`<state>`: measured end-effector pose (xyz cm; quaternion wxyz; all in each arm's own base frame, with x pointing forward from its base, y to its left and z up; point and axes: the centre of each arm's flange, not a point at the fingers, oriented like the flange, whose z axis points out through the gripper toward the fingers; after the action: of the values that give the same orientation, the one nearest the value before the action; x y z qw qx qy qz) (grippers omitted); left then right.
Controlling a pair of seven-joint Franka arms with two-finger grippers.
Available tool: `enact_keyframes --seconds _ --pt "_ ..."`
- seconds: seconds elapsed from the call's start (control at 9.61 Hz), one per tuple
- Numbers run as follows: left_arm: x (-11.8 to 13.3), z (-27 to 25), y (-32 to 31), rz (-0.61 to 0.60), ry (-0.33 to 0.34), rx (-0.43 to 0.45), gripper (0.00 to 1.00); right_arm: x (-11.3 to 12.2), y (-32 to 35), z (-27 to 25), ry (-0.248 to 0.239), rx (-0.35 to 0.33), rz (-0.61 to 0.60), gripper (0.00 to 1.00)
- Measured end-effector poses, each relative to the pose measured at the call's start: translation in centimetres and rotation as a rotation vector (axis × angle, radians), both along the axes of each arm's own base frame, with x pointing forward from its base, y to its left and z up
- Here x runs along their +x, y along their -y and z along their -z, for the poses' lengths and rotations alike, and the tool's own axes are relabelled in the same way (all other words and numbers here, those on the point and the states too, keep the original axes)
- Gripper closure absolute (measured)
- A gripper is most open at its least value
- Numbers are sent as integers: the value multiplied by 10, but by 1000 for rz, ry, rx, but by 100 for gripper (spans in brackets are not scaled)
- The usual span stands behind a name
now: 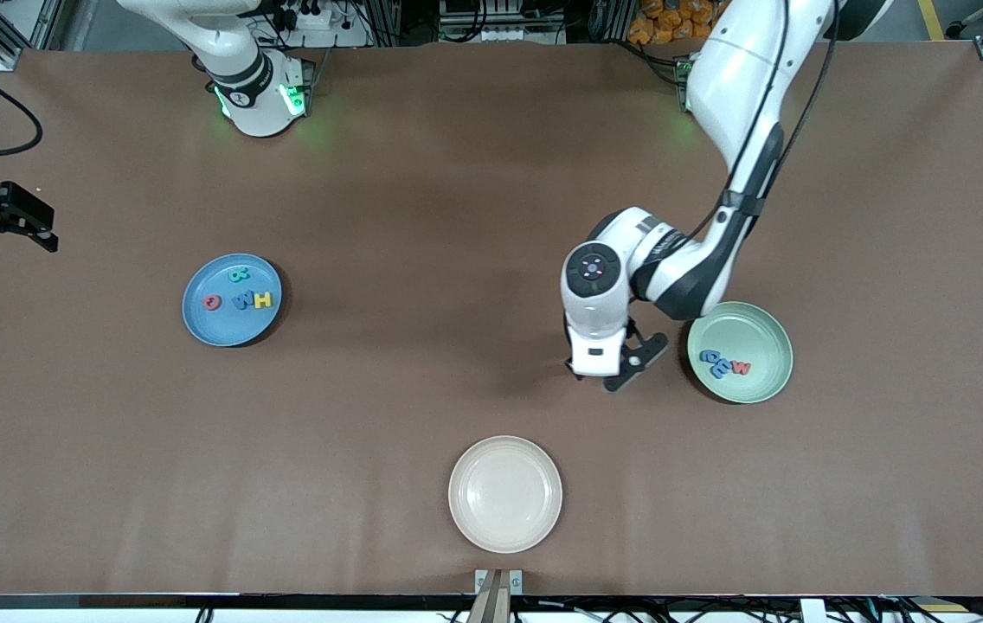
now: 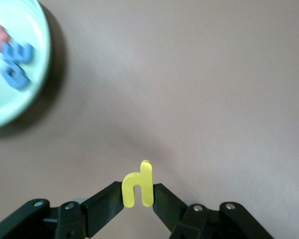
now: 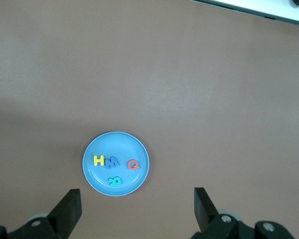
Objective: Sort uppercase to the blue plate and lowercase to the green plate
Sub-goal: 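Carry the yellow h over the green plate with the left gripper, then open the left gripper to drop the h onto the green plate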
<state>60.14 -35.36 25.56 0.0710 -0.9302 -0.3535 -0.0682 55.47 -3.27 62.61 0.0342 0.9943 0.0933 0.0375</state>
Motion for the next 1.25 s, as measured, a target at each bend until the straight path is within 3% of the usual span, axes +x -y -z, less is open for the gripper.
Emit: enact_keyframes --seconds 0.42,0.94,1.25 --pt "53 -26 -129 -191 3 7 66 -13 -1 -42 17 0 2 0" --pt "39 20 -194 -283 -154 70 65 -13 3 -36 -2 2 11 0" --pt "36 20 -205 -310 -190 81 27 -12 3 -34 -7 3 10 0"
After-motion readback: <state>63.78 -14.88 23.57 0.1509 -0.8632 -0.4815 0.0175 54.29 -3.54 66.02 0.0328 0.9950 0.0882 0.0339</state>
